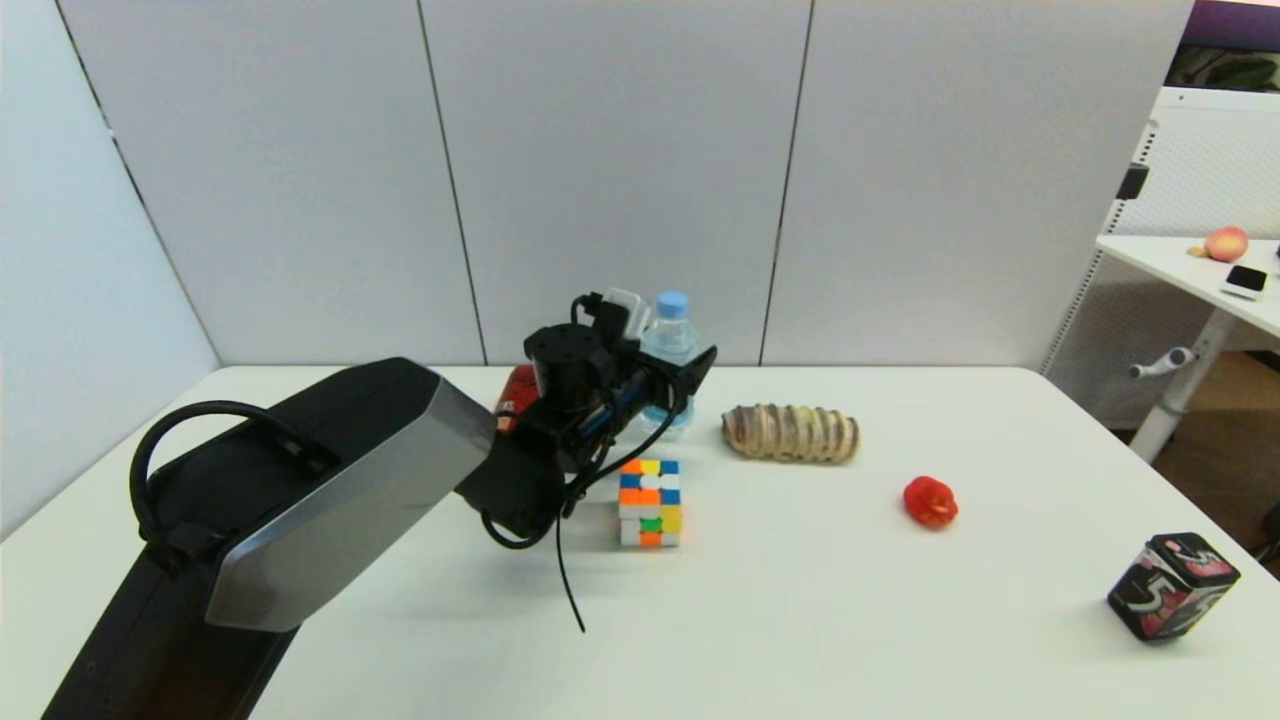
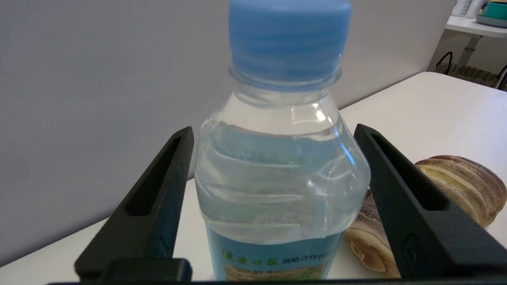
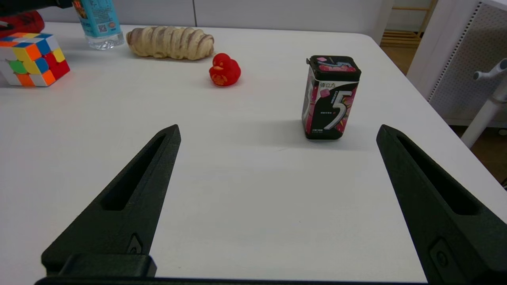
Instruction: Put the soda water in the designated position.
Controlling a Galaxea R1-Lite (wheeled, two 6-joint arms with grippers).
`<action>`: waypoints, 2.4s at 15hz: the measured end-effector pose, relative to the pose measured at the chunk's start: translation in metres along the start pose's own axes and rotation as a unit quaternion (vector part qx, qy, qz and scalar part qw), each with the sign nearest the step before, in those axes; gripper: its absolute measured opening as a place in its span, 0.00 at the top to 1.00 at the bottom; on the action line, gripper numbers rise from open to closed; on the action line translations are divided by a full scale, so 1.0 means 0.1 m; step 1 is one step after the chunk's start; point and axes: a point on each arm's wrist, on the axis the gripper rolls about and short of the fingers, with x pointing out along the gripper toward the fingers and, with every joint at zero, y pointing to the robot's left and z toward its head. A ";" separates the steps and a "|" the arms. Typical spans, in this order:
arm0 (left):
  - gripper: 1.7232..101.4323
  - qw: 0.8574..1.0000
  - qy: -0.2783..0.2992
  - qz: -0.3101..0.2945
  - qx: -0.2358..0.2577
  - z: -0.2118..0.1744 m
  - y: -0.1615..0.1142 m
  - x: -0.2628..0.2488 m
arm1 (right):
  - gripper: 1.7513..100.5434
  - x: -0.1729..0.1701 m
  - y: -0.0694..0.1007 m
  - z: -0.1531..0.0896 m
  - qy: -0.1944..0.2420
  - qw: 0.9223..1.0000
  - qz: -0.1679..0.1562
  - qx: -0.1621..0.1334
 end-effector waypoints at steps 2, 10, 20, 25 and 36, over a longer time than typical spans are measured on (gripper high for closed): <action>0.16 1.000 0.003 -0.002 0.000 0.06 -0.02 -0.05 | 0.03 0.00 0.00 0.00 0.000 1.000 0.000 0.000; 0.08 1.000 0.008 -0.013 0.001 1.13 -0.21 -1.15 | 0.03 0.00 0.00 0.00 0.000 1.000 0.000 0.000; 0.05 0.997 -0.002 0.076 -0.003 1.51 -0.24 -3.68 | 0.03 0.00 0.00 0.00 0.000 1.000 0.000 0.000; 0.04 0.980 -0.007 0.197 0.009 1.29 -0.26 -4.29 | 0.03 0.00 0.00 0.00 0.000 1.000 0.000 0.000; 0.04 0.963 0.051 0.266 -0.009 0.69 -0.48 -4.78 | 0.03 0.00 0.00 0.00 0.000 1.000 0.000 0.000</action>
